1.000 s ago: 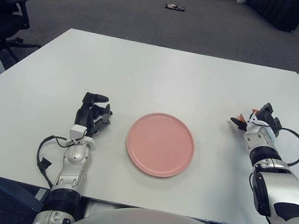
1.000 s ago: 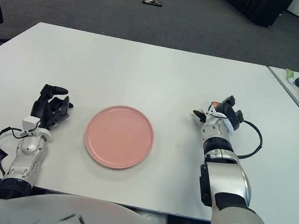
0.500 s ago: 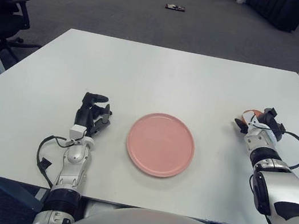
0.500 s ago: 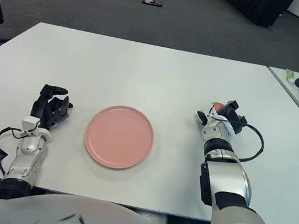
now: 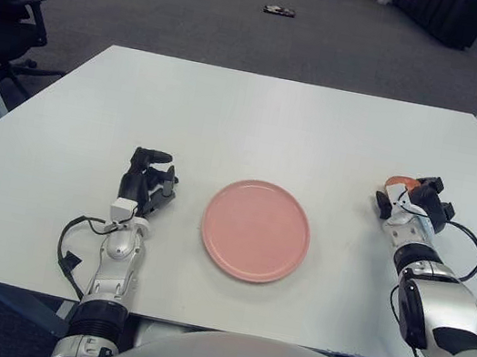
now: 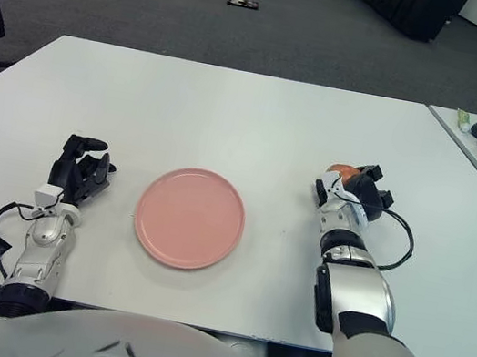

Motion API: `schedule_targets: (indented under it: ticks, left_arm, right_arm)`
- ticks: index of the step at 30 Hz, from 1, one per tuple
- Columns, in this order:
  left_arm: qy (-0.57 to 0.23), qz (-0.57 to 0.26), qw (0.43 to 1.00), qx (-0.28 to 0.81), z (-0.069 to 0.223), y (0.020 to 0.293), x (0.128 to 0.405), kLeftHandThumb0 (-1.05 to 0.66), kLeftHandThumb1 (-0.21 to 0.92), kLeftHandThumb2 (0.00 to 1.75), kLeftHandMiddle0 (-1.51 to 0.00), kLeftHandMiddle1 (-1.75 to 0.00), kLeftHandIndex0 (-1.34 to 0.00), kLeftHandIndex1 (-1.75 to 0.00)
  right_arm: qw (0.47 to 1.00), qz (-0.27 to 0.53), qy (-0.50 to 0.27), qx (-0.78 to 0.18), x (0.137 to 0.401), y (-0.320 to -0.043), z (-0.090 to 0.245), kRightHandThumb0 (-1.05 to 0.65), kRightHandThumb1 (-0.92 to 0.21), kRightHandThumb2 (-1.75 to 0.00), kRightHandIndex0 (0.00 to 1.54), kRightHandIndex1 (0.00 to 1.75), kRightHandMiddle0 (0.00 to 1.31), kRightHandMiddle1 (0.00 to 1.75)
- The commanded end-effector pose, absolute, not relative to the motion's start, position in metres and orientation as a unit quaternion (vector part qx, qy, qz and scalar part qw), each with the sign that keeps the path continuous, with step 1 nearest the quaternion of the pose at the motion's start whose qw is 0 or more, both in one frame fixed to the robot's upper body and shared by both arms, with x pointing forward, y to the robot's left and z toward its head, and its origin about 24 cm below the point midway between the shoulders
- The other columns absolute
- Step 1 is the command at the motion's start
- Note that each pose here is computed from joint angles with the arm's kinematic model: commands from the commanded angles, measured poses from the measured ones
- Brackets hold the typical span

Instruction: Put the apple into the plate.

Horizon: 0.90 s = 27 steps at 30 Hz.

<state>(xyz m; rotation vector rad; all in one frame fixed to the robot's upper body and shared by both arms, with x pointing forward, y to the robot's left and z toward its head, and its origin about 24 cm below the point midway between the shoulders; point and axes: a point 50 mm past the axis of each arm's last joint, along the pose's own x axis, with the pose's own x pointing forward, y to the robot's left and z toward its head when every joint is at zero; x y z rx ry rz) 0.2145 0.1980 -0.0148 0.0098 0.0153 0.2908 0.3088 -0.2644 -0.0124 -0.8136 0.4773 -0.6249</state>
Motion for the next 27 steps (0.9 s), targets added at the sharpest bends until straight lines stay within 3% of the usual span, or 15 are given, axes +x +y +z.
schedule_targets:
  ticks: [1,21,27]
  left_arm:
    - [0.019,0.146,0.989,0.007,-0.018,0.200,0.213,-0.37,0.73,0.80,-0.56,-1.61,-0.31,-1.75]
    - [0.017,0.145,0.989,0.005,-0.017,0.199,0.214,-0.38,0.71,0.83,-0.57,-1.62,-0.32,-1.75]
    - [0.021,0.145,0.989,0.006,-0.017,0.199,0.215,-0.38,0.69,0.86,-0.58,-1.63,-0.34,-1.75]
  right_arm:
    - [0.852,-0.290,0.242,-0.363,0.297,-0.258,-0.028,0.00,-0.06,-1.58,0.84,1.65,0.57,1.75]
    - [0.875,-0.309,0.150,-0.340,0.299,-0.255,-0.017,0.00,-0.04,-1.59,0.87,1.61,0.59,1.75]
    - [0.890,-0.314,0.088,-0.319,0.303,-0.249,-0.004,0.00,-0.04,-1.60,0.87,1.61,0.59,1.75]
